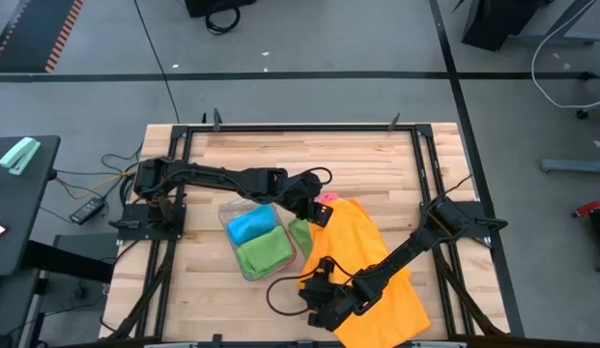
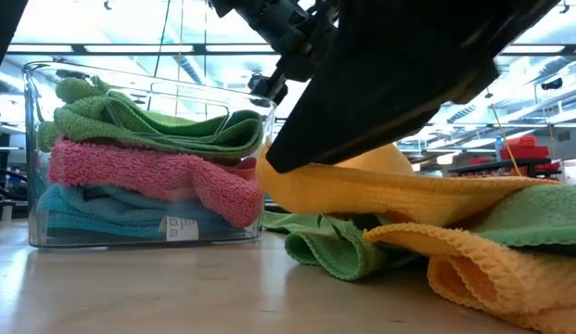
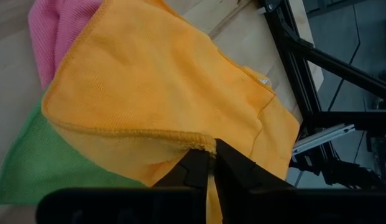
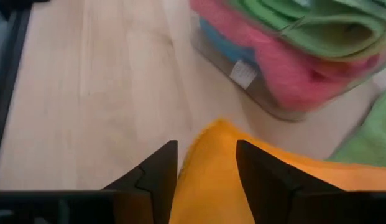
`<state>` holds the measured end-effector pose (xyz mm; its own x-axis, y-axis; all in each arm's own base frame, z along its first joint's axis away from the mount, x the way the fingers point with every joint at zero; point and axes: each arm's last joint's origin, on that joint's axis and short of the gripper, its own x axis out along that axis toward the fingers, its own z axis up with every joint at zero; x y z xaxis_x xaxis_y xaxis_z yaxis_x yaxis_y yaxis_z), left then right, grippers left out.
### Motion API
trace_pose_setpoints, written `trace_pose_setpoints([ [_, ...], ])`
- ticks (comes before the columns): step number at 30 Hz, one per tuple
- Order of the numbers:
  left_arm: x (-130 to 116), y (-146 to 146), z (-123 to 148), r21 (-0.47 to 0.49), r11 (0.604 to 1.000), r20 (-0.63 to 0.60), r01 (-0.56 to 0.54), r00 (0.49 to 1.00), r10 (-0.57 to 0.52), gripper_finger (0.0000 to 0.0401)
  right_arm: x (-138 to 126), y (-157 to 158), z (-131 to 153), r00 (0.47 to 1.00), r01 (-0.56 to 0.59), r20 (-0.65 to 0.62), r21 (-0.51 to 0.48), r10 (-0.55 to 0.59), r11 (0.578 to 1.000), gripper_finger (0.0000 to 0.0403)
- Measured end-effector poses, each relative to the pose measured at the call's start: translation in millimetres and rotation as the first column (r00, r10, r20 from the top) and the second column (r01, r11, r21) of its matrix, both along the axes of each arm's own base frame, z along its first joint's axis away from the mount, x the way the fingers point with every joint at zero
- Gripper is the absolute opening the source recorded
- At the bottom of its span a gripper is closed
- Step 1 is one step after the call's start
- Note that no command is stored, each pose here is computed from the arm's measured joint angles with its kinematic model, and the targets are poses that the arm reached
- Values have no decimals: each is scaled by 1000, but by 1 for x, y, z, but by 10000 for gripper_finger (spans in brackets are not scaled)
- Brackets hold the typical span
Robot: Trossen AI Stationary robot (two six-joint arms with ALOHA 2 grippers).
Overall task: Fold microfiber towels
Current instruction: Fold the left yellow towel
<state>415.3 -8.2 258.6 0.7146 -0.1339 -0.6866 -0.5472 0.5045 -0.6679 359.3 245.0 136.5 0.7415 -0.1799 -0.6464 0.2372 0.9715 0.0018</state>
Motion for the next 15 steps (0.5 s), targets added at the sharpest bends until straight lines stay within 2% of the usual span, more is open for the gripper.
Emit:
trace_pose_setpoints([
  [9, 0, -2, 0, 0, 1000, 0, 6, 1000, -6, 14, 3, -2, -12, 999, -17, -48, 10, 18, 1000, 126],
  [15, 0, -2, 0, 0, 1000, -1, 6, 1000, -6, 30, 2, -1, -13, 998, -28, -59, 36, 30, 999, 52],
])
